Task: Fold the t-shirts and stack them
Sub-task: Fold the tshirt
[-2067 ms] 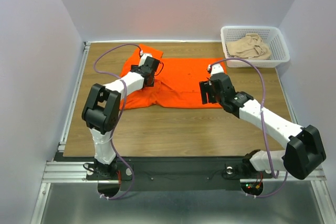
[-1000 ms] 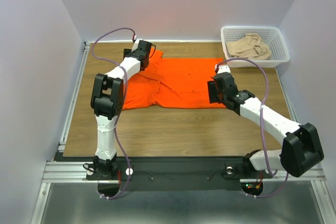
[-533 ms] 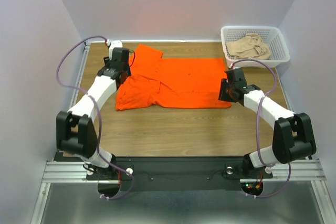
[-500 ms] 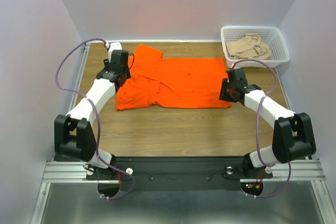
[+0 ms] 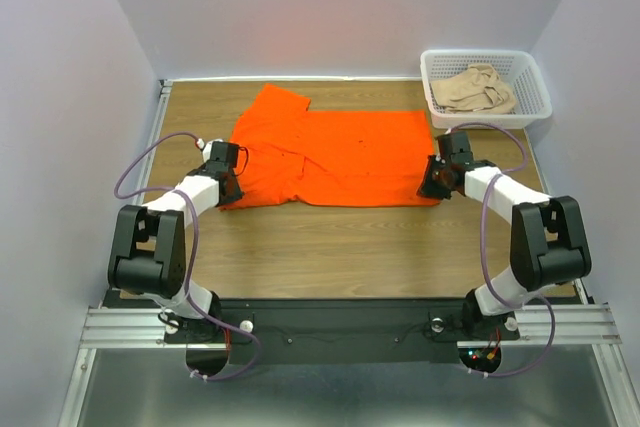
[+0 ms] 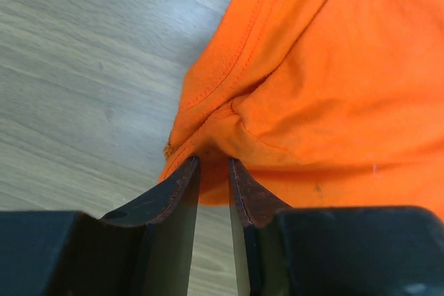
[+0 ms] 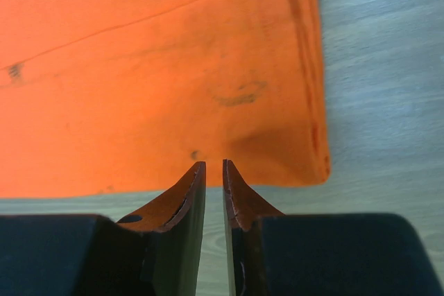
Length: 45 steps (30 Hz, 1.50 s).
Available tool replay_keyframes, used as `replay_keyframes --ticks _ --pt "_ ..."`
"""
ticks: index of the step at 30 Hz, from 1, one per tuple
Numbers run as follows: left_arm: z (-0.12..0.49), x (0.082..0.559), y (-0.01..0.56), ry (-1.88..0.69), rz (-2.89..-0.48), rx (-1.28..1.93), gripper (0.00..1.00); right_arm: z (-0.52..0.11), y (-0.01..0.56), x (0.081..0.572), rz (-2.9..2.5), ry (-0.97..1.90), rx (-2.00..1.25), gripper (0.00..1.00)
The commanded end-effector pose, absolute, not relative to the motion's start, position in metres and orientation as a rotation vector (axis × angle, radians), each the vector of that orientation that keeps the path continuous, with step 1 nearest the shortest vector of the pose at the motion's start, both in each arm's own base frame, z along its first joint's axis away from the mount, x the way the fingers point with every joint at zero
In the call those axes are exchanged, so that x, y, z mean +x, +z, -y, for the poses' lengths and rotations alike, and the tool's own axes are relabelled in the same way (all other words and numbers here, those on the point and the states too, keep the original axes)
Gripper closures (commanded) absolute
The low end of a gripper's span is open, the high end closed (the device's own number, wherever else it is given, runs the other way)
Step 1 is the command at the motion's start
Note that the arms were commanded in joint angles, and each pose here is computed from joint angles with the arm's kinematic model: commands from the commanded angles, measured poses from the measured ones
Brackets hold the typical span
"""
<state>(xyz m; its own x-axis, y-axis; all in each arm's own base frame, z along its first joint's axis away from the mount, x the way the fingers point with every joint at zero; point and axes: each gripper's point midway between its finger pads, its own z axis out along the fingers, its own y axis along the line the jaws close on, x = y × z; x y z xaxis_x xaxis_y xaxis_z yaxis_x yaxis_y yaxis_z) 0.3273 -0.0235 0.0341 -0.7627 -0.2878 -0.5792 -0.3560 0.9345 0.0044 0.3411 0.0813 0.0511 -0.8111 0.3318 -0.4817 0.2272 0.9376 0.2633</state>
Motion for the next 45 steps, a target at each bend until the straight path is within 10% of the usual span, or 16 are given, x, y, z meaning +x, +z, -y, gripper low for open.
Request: replay_keyframes --ticks 1,17,30,45 --pt "0.014 0.343 0.037 0.176 -2.435 -0.491 0.67 -0.067 0.041 0.354 -2.502 0.290 0.534 0.81" --pt "-0.007 0.316 0.024 0.263 -2.500 -0.552 0.85 0.005 0.005 0.311 -2.481 0.225 0.940 0.80" --pt "0.006 0.337 0.123 0.065 -2.253 -0.573 0.38 -0.009 0.093 0.344 -2.378 0.355 0.681 0.63" --pt "0.054 0.392 0.087 -0.032 -2.377 -0.416 0.45 -0.050 0.064 0.370 -2.521 0.273 0.495 0.62"
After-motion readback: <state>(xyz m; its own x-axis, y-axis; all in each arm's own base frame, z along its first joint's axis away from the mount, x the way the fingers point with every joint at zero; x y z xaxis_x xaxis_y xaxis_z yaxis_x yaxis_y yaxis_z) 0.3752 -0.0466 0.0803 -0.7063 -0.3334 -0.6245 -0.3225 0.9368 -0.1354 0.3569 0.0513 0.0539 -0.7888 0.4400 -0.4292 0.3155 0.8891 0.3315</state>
